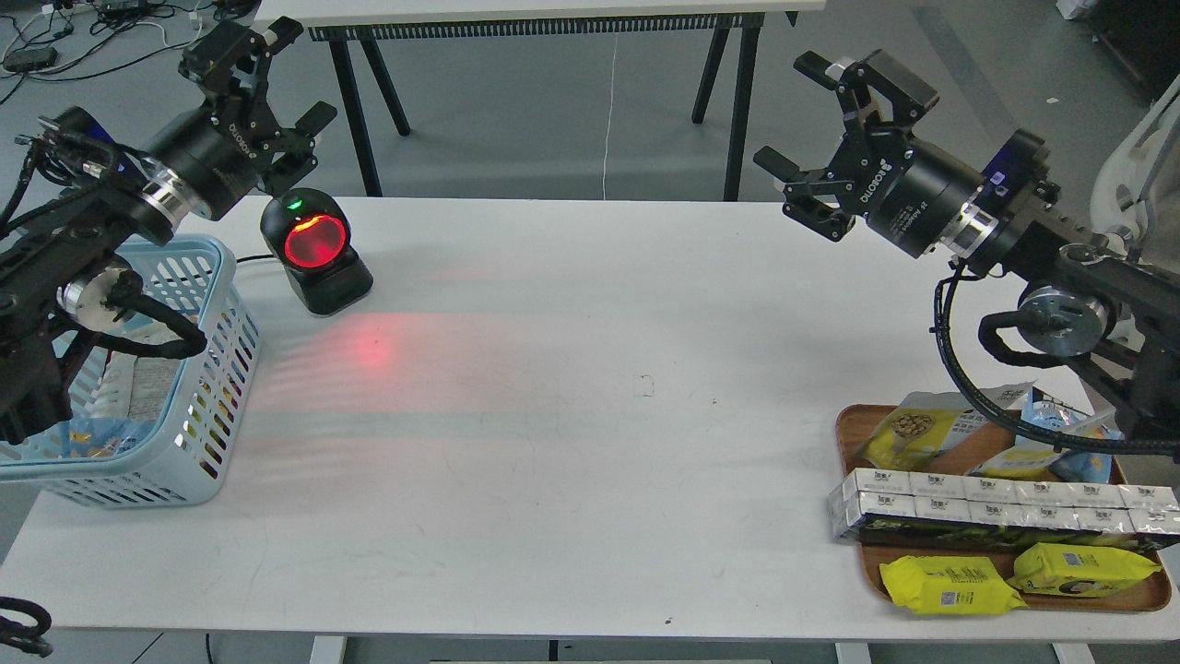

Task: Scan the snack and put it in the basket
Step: 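Swing the right gripper out and toward the snack tray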

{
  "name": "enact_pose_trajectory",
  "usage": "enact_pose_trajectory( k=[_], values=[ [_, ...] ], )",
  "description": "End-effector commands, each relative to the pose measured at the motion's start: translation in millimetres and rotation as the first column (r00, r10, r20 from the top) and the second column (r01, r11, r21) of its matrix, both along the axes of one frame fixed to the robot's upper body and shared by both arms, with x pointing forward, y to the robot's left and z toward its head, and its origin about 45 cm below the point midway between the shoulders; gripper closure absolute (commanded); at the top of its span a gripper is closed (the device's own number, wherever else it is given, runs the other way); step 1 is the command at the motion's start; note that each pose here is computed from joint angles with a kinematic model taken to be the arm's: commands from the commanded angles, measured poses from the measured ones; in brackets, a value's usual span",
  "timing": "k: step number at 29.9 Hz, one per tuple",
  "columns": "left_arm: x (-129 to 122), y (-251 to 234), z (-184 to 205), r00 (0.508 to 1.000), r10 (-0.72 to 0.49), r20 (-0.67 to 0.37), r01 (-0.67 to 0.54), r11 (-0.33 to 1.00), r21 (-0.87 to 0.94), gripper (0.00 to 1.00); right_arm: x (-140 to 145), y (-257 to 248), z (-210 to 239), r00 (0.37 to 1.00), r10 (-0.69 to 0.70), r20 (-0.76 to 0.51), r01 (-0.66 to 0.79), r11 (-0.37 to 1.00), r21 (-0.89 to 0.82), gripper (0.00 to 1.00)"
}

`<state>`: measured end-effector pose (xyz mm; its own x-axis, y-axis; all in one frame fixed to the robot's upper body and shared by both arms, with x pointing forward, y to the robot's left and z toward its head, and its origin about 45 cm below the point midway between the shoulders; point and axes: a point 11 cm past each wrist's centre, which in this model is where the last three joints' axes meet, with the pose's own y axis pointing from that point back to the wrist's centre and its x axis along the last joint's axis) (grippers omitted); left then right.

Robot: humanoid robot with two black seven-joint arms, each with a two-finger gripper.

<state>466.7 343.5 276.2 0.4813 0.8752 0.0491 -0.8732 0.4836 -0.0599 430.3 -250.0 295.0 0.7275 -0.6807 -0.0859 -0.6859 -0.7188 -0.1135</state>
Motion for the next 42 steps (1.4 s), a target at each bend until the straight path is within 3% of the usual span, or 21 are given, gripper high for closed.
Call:
enact_pose_trajectory(
  k=[1, 10, 16, 22, 30, 39, 42],
  values=[
    [0.2, -1.8, -0.5, 1.000, -0.002, 0.000, 0.002, 1.000, -0.006, 0.00, 0.1, -0.9, 0.3, 1.000, -0.002, 0.001, 0.002, 1.000, -0.001, 0.00],
    [1.4, 3.8, 1.4, 1.000, 0.011, 0.002, -0.011, 1.000, 0.005, 0.00, 1.7, -0.8, 10.6, 0.999, 0.017, 0.032, -0.016, 0.999, -0.048, 0.00],
    [1.1, 4.1, 1.9, 1.000, 0.010, 0.003, -0.010, 1.000, 0.007, 0.00, 6.0, 2.1, 33.9, 0.977, 0.181, 0.114, -0.113, 0.888, -0.445, 0.00],
    [3.3, -2.6, 5.0, 1.000, -0.001, 0.011, 0.001, 1.000, -0.004, 0.00, 13.1, 8.1, 71.4, 0.949, 0.287, 0.133, -0.130, 0.737, -0.663, 0.00],
    [7.2, -23.3, 2.8, 0.999, -0.032, 0.012, 0.032, 0.999, -0.029, 0.00, -18.7, 24.9, 108.0, 0.792, 0.609, 0.040, -0.111, 0.208, -0.972, 0.00],
    [2.8, -15.7, -5.7, 1.000, -0.019, -0.007, 0.019, 1.000, -0.022, 0.00, -78.3, 5.3, 93.5, 0.556, 0.806, -0.204, 0.051, -0.278, -0.959, 0.00],
    [2.7, -15.0, -5.4, 1.000, -0.018, -0.006, 0.018, 1.000, -0.021, 0.00, -86.9, -13.3, 87.8, 0.527, 0.811, -0.255, 0.114, -0.365, -0.924, 0.00]
  ],
)
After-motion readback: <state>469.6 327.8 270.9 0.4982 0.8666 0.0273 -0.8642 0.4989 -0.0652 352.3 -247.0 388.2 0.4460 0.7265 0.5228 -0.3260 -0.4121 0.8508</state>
